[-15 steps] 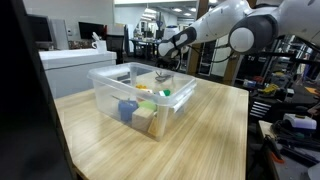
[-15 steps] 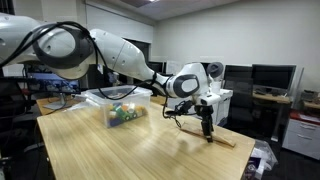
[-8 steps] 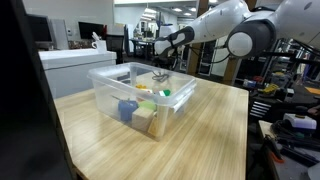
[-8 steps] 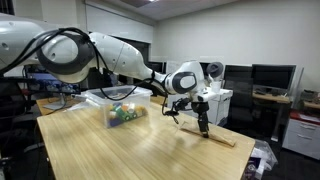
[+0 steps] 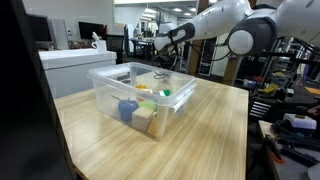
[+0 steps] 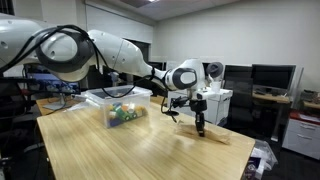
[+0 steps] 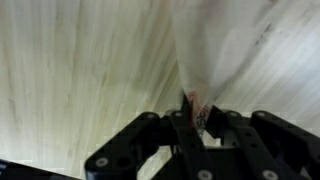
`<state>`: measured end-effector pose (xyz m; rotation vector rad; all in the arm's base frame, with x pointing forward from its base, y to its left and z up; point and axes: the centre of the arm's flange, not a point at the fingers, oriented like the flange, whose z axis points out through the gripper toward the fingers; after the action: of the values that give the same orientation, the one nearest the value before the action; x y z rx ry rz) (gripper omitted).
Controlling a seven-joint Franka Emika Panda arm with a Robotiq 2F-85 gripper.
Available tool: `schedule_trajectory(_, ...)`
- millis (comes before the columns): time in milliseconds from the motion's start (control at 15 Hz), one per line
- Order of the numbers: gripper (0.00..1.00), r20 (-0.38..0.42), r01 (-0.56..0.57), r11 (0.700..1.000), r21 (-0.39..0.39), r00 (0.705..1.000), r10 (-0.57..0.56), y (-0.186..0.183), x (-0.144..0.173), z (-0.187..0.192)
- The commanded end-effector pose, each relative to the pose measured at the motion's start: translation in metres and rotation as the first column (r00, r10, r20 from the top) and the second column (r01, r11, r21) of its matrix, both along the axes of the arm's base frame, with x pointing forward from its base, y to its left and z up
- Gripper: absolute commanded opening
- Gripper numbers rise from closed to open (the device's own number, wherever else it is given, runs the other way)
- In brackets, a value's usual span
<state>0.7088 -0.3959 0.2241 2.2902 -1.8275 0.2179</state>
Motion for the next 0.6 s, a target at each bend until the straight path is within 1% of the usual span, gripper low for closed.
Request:
schedule_trajectory(0, 0.05, -0.119, -0.067, 0.992, 0.104, 0.990, 0.079, 0.033, -0.034, 0.011)
schedule_trajectory(200, 0.05, -0.168, -0.157, 0.972, 0.176, 0.968, 0.187, 0.068, -0.042, 0.039)
schedule_trajectory(400, 0.05, -0.181, -0.230, 0.953, 0.195, 0.947, 0.266, 0.100, -0.042, 0.067)
schedule_trajectory(533, 0.05, -0.188, -0.305, 0.925, 0.226, 0.918, 0.349, 0.131, -0.046, 0.093)
